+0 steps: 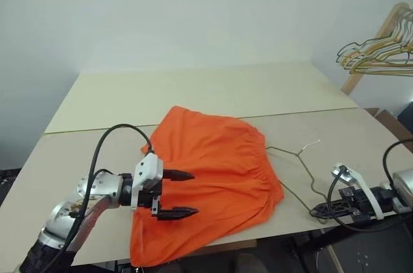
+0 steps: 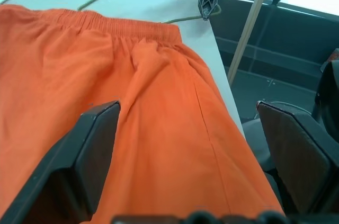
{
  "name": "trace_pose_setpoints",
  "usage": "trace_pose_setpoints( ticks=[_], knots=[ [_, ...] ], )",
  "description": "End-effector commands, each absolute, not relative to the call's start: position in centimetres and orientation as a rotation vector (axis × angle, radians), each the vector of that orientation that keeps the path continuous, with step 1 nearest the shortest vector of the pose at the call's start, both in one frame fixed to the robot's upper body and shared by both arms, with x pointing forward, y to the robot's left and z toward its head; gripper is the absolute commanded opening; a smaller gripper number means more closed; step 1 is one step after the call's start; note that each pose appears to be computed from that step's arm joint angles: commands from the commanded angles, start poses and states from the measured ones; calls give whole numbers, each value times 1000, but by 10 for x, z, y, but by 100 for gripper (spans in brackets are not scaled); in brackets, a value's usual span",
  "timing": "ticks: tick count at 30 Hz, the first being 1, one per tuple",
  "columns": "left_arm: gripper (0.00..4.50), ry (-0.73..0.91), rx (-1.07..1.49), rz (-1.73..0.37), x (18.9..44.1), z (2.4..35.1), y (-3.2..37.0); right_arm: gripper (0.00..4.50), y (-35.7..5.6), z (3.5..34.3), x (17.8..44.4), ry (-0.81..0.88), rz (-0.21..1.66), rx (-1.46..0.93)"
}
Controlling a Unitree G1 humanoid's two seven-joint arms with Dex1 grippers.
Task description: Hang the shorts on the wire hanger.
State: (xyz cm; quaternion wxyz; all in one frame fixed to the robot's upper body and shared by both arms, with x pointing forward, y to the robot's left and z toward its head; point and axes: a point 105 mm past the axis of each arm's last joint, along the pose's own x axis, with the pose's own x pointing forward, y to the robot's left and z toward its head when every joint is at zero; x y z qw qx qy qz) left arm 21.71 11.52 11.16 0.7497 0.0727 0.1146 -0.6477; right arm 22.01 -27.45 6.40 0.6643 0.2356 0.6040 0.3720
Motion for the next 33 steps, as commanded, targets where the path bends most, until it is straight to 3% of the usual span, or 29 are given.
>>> trace_pose_setpoints(
  ticks=[1,5,16,23,33],
  knots=[
    [448,208,206,-1406,216,120,114,0,-269,71,232,1337,908,529],
    [448,210,201,-1397,214,118,114,0,-262,74,253,1296,901,554],
    [448,204,198,-1382,213,118,114,0,-247,74,279,1239,904,618],
    [448,206,200,-1385,212,117,114,0,-239,89,266,1197,1059,587],
    [448,208,207,-1408,214,113,108,0,-227,61,303,1190,938,553]
  ],
)
